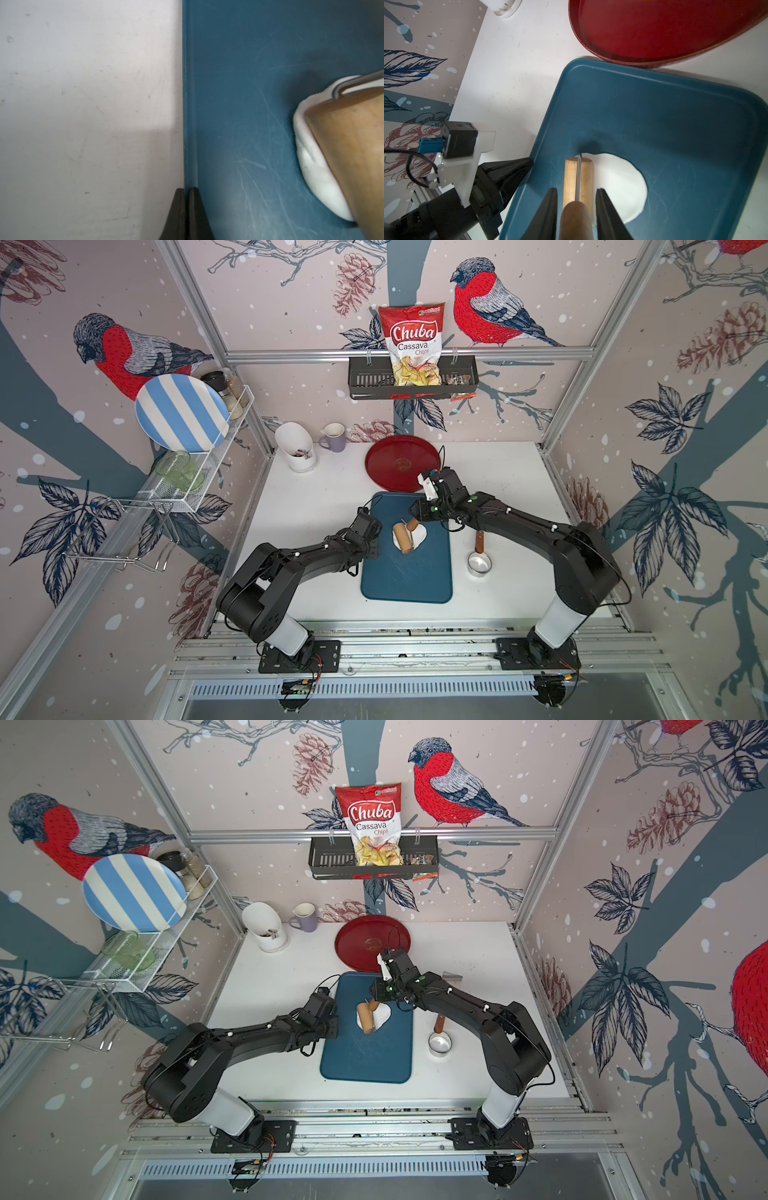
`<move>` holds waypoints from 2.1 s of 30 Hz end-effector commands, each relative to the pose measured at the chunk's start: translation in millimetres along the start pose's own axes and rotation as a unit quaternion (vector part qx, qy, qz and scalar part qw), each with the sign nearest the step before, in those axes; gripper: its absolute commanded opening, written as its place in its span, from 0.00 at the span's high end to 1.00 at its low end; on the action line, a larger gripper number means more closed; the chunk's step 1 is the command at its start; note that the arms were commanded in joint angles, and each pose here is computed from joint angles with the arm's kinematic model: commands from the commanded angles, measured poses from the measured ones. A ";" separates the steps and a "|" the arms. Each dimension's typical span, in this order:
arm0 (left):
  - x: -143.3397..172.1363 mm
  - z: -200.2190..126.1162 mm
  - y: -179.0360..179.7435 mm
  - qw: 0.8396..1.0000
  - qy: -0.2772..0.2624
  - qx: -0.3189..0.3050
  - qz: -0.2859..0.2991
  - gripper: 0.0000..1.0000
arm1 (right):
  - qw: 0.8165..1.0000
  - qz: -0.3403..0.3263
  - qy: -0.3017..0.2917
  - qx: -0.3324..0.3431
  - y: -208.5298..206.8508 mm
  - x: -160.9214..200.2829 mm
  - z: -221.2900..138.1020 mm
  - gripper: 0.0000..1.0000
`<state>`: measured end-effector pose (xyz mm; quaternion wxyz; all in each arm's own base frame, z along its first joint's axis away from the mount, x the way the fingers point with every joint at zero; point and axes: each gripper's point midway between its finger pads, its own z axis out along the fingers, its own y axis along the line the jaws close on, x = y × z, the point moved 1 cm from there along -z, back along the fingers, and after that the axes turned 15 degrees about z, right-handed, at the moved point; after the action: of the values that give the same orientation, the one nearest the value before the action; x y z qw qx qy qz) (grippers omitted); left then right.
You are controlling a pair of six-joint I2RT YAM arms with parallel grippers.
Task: Roll out the dumpling wrappers from the dough
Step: Flatten out the dough on the work surface.
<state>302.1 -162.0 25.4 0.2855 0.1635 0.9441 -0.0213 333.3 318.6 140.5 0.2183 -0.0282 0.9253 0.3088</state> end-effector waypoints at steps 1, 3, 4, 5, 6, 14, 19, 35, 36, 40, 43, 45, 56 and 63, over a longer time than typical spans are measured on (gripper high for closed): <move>25.0 3.5 2.5 0.999 0.048 -0.005 0.007 1.00 | 0.999 0.008 0.038 0.033 -17.0 19.0 -0.9 1.00; 24.9 3.9 3.4 0.999 0.050 -0.008 0.007 1.00 | 0.998 -0.002 0.048 0.027 -10.9 24.7 2.7 1.00; 25.0 4.2 3.3 0.999 0.050 -0.008 0.007 1.00 | 0.998 -0.009 0.053 0.027 -8.1 27.3 4.4 1.00; 24.8 4.5 3.1 0.999 0.050 -0.008 0.008 1.00 | 0.998 -0.016 0.060 0.027 -5.7 30.5 6.8 1.00; 24.9 4.8 3.4 0.999 0.051 -0.009 0.008 1.00 | 0.997 -0.024 0.067 0.028 -3.1 33.7 9.1 1.00; 25.7 4.6 3.3 0.999 0.052 -0.008 0.007 1.00 | 0.996 -0.025 0.074 0.047 -9.3 41.7 11.4 1.00; 25.7 4.2 3.7 0.999 0.052 -0.009 0.007 1.00 | 0.998 0.009 0.039 0.046 -21.2 19.3 -2.2 1.00; 25.5 3.8 4.0 0.999 0.050 -0.010 0.004 1.00 | 0.996 -0.021 0.083 0.025 -1.3 46.6 12.6 1.00; 25.3 3.6 4.1 0.999 0.050 -0.010 0.005 1.00 | 0.996 -0.020 0.081 0.030 -3.6 46.1 12.4 1.00; 25.2 3.2 4.8 0.999 0.049 -0.011 0.004 1.00 | 0.997 -0.012 0.069 0.041 -10.7 39.8 8.0 1.00; 25.6 3.5 4.6 0.999 0.050 -0.011 0.004 1.00 | 0.998 0.002 0.049 0.046 -18.7 28.2 -0.6 1.00; 25.6 3.5 4.5 0.999 0.050 -0.011 0.004 1.00 | 0.998 0.000 0.043 0.042 -18.2 25.7 -5.3 1.00; 25.6 5.0 4.3 0.998 0.054 -0.012 0.005 1.00 | 0.996 -0.028 0.083 0.032 -1.0 53.3 10.3 1.00; 26.5 3.4 5.0 0.999 0.052 -0.012 0.001 1.00 | 0.997 -0.016 0.056 0.047 -12.2 37.2 -0.4 1.00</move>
<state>303.9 -162.6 25.6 0.2877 0.1625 0.9436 -0.0196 316.0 332.3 140.1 0.2177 -0.0602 0.9274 0.2980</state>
